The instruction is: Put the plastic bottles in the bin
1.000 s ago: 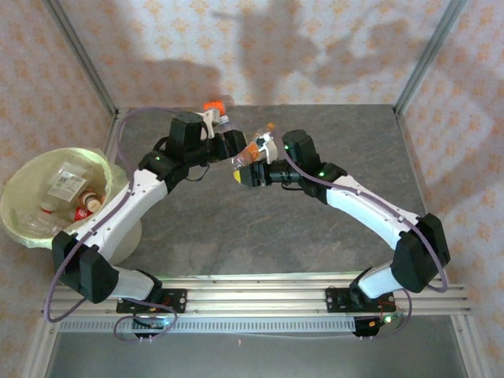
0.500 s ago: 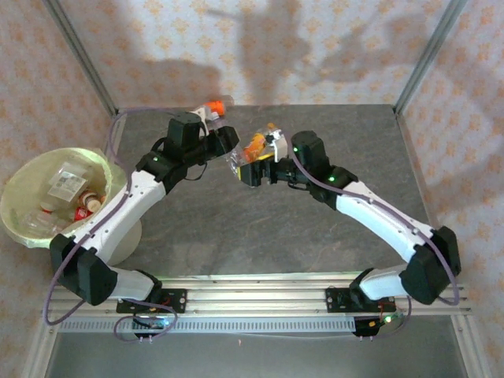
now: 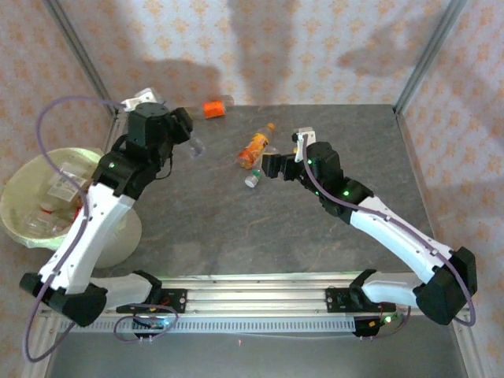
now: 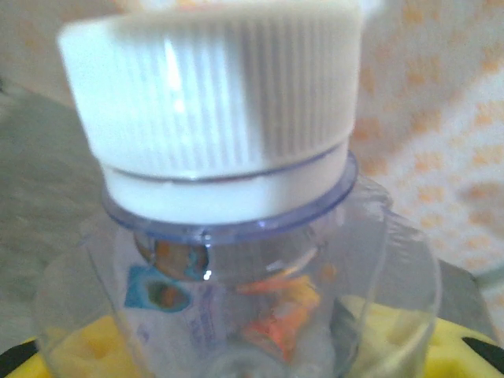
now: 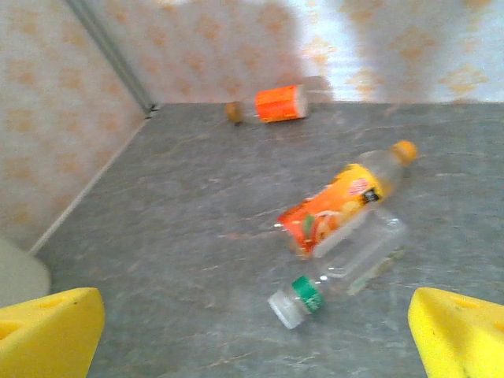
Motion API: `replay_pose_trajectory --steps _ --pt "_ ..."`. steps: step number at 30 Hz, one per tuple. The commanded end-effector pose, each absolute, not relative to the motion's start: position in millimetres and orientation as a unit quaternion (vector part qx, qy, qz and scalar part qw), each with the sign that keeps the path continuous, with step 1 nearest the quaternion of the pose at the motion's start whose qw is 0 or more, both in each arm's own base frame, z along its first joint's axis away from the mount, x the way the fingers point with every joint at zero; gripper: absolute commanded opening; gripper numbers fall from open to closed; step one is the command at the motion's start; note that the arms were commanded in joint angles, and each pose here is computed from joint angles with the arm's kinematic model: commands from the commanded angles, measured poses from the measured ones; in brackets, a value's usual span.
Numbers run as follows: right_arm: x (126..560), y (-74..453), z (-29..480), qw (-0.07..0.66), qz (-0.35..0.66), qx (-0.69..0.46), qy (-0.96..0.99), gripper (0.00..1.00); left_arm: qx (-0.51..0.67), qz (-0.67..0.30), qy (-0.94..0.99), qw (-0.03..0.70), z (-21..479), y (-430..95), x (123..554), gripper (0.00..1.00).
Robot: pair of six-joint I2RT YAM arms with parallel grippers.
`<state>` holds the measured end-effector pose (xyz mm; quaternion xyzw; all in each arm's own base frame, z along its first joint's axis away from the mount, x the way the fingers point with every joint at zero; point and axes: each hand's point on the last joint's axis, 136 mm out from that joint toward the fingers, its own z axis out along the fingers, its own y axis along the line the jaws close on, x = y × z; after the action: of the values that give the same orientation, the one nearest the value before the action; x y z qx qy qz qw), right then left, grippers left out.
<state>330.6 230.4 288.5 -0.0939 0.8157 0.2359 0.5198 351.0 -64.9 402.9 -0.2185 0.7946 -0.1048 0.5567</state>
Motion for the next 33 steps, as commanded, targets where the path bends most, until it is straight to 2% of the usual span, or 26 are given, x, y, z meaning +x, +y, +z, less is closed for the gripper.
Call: replay_pose_trajectory --steps 1,5,11,19,27,33 --pt "336 209 298 0.552 0.201 -0.050 0.808 0.99 -0.252 0.024 0.763 0.595 424 -9 322 0.51" --pt "338 201 294 0.552 0.180 -0.035 0.814 1.00 -0.327 0.110 0.711 0.613 443 52 286 0.51" --pt "342 188 283 0.541 0.142 -0.013 0.829 1.00 -0.416 0.158 0.661 0.603 449 124 226 0.51" --pt "342 189 284 0.539 0.149 -0.007 0.829 1.00 -0.464 0.266 0.669 0.517 429 174 192 0.50" --pt "347 195 276 0.527 0.140 -0.018 0.838 1.00 -0.501 0.173 0.716 0.454 383 184 199 0.53" --pt "349 200 278 0.520 0.144 -0.024 0.842 1.00 -0.554 0.132 0.696 0.436 369 209 186 0.53"
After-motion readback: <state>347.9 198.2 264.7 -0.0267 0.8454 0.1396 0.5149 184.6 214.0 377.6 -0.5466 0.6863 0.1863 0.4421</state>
